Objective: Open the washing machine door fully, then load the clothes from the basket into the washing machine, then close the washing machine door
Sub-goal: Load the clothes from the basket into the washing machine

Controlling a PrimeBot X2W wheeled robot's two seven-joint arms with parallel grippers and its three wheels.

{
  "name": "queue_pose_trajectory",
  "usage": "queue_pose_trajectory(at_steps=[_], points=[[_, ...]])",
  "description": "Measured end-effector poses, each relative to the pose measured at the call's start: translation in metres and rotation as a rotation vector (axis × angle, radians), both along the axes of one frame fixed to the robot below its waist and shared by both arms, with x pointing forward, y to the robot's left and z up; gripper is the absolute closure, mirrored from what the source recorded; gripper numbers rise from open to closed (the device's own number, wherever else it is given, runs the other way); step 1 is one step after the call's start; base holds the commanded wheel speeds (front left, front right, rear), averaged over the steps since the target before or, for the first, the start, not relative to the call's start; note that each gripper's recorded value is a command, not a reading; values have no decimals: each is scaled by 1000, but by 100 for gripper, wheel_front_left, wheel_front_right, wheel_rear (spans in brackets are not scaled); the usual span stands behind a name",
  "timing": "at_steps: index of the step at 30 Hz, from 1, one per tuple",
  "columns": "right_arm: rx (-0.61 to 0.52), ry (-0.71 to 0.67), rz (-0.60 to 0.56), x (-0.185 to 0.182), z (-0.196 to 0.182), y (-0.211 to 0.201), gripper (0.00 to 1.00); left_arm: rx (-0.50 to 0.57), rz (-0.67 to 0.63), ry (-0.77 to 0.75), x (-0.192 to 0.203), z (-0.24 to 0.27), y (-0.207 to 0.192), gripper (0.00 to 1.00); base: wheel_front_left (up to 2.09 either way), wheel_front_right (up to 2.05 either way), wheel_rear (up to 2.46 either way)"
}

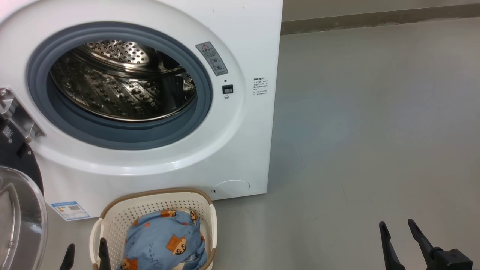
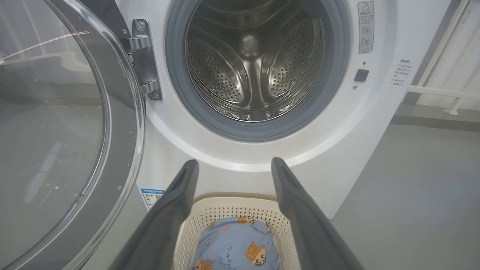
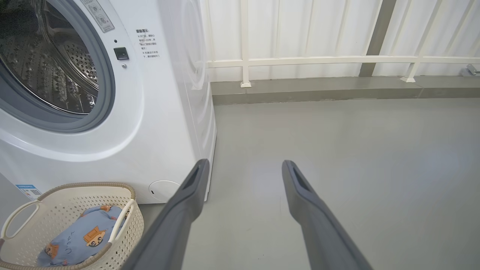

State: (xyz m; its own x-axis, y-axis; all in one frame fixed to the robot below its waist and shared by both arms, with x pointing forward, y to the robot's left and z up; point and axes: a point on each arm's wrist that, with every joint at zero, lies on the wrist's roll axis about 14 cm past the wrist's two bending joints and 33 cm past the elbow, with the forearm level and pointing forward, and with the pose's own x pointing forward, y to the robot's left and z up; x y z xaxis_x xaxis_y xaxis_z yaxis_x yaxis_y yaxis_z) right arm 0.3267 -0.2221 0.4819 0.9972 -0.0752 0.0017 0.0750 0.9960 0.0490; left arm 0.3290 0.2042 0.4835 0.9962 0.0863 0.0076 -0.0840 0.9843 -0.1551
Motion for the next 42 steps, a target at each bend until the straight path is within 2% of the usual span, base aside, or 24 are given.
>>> queue_pose_trajectory(at_steps=[16, 23, 30, 32, 38, 39, 40, 42], points=[[8, 23, 0, 1, -7, 1, 0, 2, -3, 20, 3, -6, -2, 0, 0, 0, 0], [43, 42, -15, 9, -14, -2, 0, 15, -42, 105, 10, -32, -13, 0, 0, 0, 0], [58, 60, -12, 31, -21, 0, 0, 4, -85, 154, 50, -52, -27, 0, 0, 0, 0], [61, 65, -11, 39, -24, 0, 0, 31, -108, 183, 61, -63, -32, 0, 0, 0, 0], [99, 118, -26, 53, -45, -2, 0, 22, -132, 248, 94, -93, -41, 0, 0, 0, 0], [98, 149, -20, 71, -60, -1, 0, 12, -132, 333, 117, -130, -43, 0, 0, 0, 0], [93, 172, -26, 76, -69, -4, 0, 8, -134, 390, 123, -153, -44, 0, 0, 0, 0], [88, 195, -31, 78, -78, -6, 0, 0, -128, 441, 128, -173, -43, 0, 0, 0, 0]])
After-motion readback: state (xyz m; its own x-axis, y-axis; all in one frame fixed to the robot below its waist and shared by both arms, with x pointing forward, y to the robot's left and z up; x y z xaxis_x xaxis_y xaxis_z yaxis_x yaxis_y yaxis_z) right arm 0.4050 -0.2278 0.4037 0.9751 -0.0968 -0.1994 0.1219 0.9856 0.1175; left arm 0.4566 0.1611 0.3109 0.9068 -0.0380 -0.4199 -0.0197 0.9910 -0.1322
